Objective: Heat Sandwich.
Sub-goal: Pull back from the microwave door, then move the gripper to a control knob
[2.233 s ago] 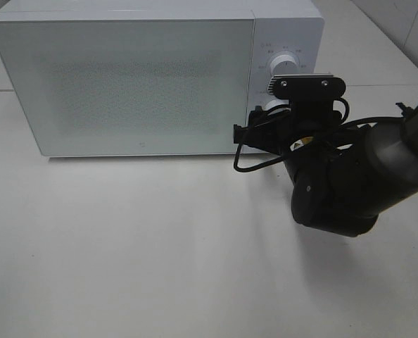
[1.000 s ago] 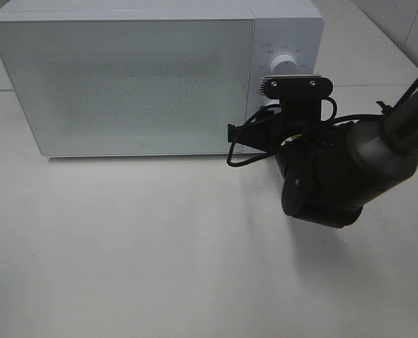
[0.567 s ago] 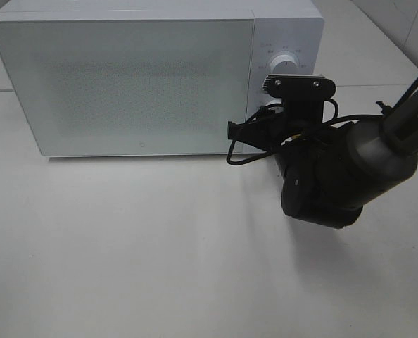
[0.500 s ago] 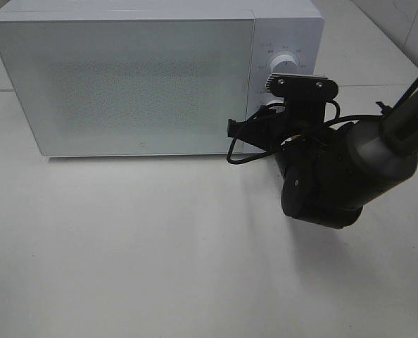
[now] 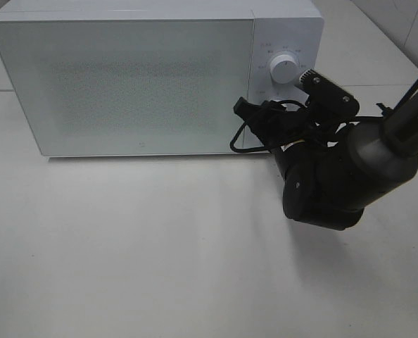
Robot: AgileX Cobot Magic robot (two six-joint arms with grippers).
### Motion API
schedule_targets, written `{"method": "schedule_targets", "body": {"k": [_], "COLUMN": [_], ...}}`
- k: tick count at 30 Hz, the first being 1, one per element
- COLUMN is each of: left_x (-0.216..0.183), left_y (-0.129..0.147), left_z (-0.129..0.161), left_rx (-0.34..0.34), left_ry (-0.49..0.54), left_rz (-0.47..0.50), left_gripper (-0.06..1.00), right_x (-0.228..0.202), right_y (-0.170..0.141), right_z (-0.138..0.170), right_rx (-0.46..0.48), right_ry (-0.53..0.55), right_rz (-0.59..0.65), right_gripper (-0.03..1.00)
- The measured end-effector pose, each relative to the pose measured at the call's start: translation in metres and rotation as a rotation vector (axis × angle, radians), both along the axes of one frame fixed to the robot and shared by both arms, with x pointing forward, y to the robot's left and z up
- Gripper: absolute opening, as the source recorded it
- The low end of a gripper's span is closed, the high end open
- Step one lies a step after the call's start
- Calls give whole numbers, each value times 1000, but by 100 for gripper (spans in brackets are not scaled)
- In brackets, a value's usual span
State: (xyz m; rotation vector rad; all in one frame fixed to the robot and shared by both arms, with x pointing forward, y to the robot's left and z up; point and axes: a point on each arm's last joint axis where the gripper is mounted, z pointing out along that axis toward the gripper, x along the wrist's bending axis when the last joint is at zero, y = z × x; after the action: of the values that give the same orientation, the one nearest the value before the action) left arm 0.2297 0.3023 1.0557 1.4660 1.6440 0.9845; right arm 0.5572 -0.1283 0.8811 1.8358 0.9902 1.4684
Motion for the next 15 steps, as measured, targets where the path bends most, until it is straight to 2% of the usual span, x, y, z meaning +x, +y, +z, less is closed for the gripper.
{"method": "schedule_targets", "body": {"k": [2,3,4,6,7,8,9,11,12,13,14,15], "left_x": [0,0,0,0,0,0,0,0,0,0,0,0], "left_y": [0,0,0,0,0,0,0,0,0,0,0,0], "left_z": [0,0,0,0,0,0,0,0,0,0,0,0], "left_rx": [0,0,0,0,0,0,0,0,0,0,0,0], "left_ry": [0,0,0,0,0,0,0,0,0,0,0,0], "left_rz": [0,0,0,0,0,0,0,0,0,0,0,0], "left_gripper": [97,97,97,97,97,97,97,97,97,97,97,97], "right_x": [0,0,0,0,0,0,0,0,0,0,0,0], "right_y": [0,0,0,0,-1,-1,-1,-1,-1,-1,-1,-1], "right_z": [0,0,0,0,0,0,0,0,0,0,0,0], "right_rx": [52,119,119,194,241,329,329,420,522,570,570,615], "right_ry": [-1,-1,-1,-1,0,-1,-1,-2,-1,-2,-2,-1], "right_rz": [-8,-22,-22,-38,-50,-70,-70,-91,-114,-125,-125,-135], "right_gripper": [44,44,44,44,44,44,44,44,44,44,44,44]}}
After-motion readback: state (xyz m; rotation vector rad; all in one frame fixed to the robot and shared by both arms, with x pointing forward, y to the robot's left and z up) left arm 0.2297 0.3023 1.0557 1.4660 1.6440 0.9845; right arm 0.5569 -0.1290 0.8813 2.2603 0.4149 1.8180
